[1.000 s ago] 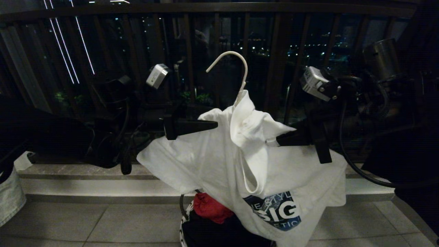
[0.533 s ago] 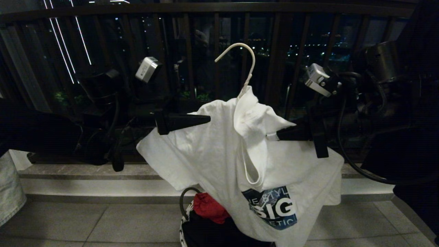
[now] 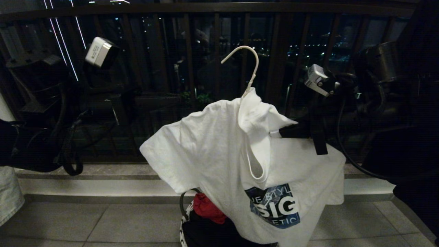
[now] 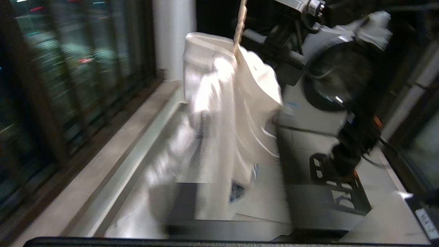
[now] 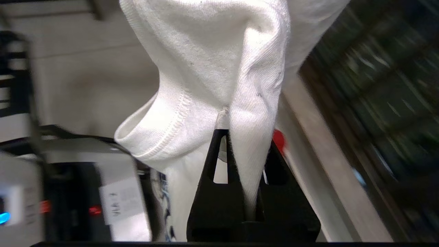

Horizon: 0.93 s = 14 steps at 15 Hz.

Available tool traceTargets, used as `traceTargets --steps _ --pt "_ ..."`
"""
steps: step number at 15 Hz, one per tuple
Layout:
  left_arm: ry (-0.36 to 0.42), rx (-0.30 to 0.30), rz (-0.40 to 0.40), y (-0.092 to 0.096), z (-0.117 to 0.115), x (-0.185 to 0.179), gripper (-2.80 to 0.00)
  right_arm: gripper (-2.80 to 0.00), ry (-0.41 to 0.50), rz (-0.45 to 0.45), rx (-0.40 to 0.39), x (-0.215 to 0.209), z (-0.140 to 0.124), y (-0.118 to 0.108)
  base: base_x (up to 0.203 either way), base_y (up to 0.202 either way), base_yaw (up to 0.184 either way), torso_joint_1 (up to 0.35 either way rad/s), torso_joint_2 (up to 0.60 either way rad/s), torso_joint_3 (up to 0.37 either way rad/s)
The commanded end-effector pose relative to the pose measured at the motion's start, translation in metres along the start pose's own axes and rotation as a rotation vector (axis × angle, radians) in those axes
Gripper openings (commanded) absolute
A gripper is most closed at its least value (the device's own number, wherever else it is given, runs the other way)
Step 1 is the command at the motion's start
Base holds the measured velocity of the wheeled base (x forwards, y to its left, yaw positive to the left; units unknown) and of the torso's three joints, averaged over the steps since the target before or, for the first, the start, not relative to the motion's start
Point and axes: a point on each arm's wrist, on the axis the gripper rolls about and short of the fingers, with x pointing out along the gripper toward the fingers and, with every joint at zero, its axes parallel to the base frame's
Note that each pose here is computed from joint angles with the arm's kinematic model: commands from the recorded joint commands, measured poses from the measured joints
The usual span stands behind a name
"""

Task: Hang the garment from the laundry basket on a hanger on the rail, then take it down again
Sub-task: Hang the clothes rack on the clothesline

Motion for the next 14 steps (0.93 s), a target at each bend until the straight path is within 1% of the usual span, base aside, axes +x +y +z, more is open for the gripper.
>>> traceTargets --steps 1,3,4,5,6,7,9,11,12,13,14 --pt "-0.018 0.014 0.059 -0.021 0.006 -0.018 -2.8 -2.8 0.001 -0.076 0.014 -0.015 0.005 -0.001 0.0 0.0 0.0 0.0 0.0 0.0" --pt "-0.03 -0.016 0.157 -0.033 0.001 -0.043 -2.8 -2.8 -0.025 -0.131 0.052 -0.039 0.012 0.002 0.0 0.0 0.0 0.0 0.0 0.0" --pt "-0.027 -0.039 0.173 -0.038 -0.004 -0.048 -2.8 -2.8 -0.025 -0.135 0.076 -0.044 0.01 0.006 0.0 0.0 0.0 0.0 0.0 0.0" --pt "-0.022 -0.066 0.183 -0.043 -0.011 -0.051 -2.8 -2.8 -0.025 -0.125 0.112 -0.048 0.005 0.008 0.0 0.0 0.0 0.0 0.0 0.0" --pt "-0.017 -0.087 0.188 -0.048 -0.017 -0.053 -2.8 -2.8 -0.035 -0.085 0.128 -0.048 0.002 0.01 0.0 0.0 0.0 0.0 0.0 0.0" --pt "-0.004 -0.097 0.162 -0.052 -0.019 -0.053 -2.8 -2.8 -0.038 -0.058 0.138 -0.047 -0.001 0.011 0.0 0.0 0.0 0.0 0.0 0.0" --pt "0.039 -0.111 0.066 -0.053 -0.019 -0.053 -2.8 -2.8 -0.04 -0.013 0.152 -0.044 -0.007 0.012 0.0 0.0 0.0 0.0 0.0 0.0" --pt "0.044 -0.164 0.06 -0.046 -0.022 -0.052 -2.8 -2.8 -0.037 0.02 0.164 -0.043 -0.014 0.016 0.0 0.0 0.0 0.0 0.0 0.0" --pt "0.042 -0.186 0.058 -0.044 -0.019 -0.052 -2.8 -2.8 -0.035 0.032 0.163 -0.044 -0.017 0.019 0.0 0.0 0.0 0.0 0.0 0.0" --pt "0.043 -0.225 0.049 -0.044 -0.017 -0.051 -2.8 -2.8 -0.029 0.043 0.162 -0.044 -0.021 0.023 0.0 0.0 0.0 0.0 0.0 0.0" --pt "0.053 -0.25 0.027 -0.041 -0.015 -0.05 -2.8 -2.8 -0.026 0.06 0.164 -0.044 -0.025 0.026 0.0 0.0 0.0 0.0 0.0 0.0"
